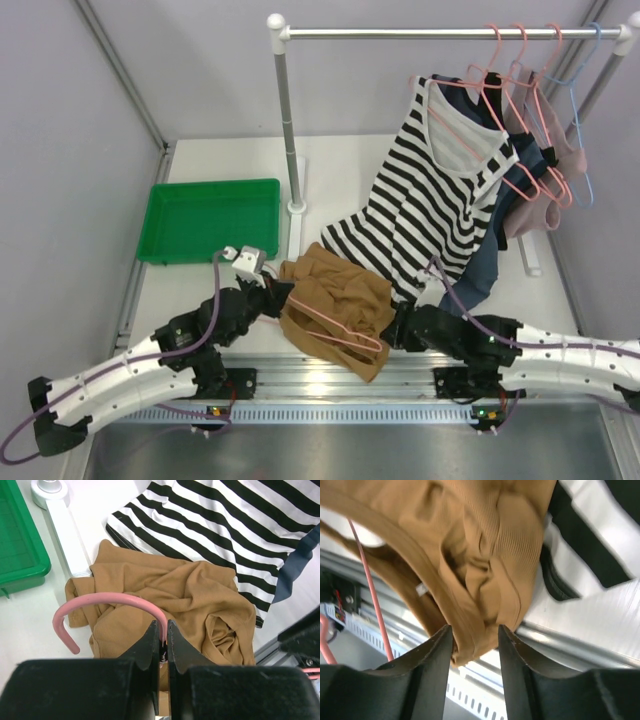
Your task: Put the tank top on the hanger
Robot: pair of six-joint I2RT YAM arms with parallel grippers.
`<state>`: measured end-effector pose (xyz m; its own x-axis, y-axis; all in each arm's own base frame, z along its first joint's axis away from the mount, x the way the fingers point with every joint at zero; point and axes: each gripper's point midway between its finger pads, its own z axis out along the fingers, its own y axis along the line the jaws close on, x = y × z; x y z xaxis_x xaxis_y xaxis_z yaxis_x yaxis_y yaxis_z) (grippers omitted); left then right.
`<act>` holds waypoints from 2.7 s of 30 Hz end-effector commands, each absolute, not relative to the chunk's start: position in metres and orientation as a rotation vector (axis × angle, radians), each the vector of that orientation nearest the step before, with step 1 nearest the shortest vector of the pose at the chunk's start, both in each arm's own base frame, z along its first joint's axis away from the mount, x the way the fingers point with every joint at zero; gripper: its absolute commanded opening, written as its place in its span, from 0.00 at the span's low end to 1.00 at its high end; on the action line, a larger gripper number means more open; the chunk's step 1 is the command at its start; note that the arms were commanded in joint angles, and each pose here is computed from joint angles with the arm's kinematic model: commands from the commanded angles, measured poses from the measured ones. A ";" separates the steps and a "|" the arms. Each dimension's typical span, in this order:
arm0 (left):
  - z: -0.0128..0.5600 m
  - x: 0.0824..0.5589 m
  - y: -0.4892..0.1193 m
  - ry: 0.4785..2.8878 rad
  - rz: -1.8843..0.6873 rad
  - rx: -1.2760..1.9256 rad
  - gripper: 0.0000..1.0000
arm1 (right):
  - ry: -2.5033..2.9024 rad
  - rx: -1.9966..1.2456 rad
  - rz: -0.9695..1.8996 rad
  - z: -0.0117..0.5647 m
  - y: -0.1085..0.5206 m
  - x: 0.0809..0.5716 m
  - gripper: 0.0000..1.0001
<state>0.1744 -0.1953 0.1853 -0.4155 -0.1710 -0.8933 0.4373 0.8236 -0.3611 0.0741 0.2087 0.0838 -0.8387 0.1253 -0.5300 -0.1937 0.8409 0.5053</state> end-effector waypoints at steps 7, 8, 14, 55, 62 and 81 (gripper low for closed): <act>0.178 0.166 -0.199 1.895 -0.742 0.211 0.00 | 2.440 -0.267 0.902 0.115 0.278 0.113 0.34; 0.177 0.166 -0.199 1.898 -0.738 0.215 0.00 | 2.449 -0.305 0.901 0.112 0.285 0.113 0.34; 0.180 0.166 -0.199 1.897 -0.736 0.225 0.00 | 2.525 -0.366 0.894 0.088 0.312 0.114 0.33; 0.182 0.165 -0.202 1.903 -0.741 0.241 0.00 | 2.615 -0.597 0.422 0.035 0.307 0.091 0.38; 0.181 0.166 -0.202 1.906 -0.732 0.236 0.00 | 2.604 -0.586 0.411 0.039 0.296 0.091 0.08; 0.183 0.183 -0.183 1.883 -0.613 0.116 0.00 | 2.490 -0.419 0.488 0.111 0.251 0.106 0.00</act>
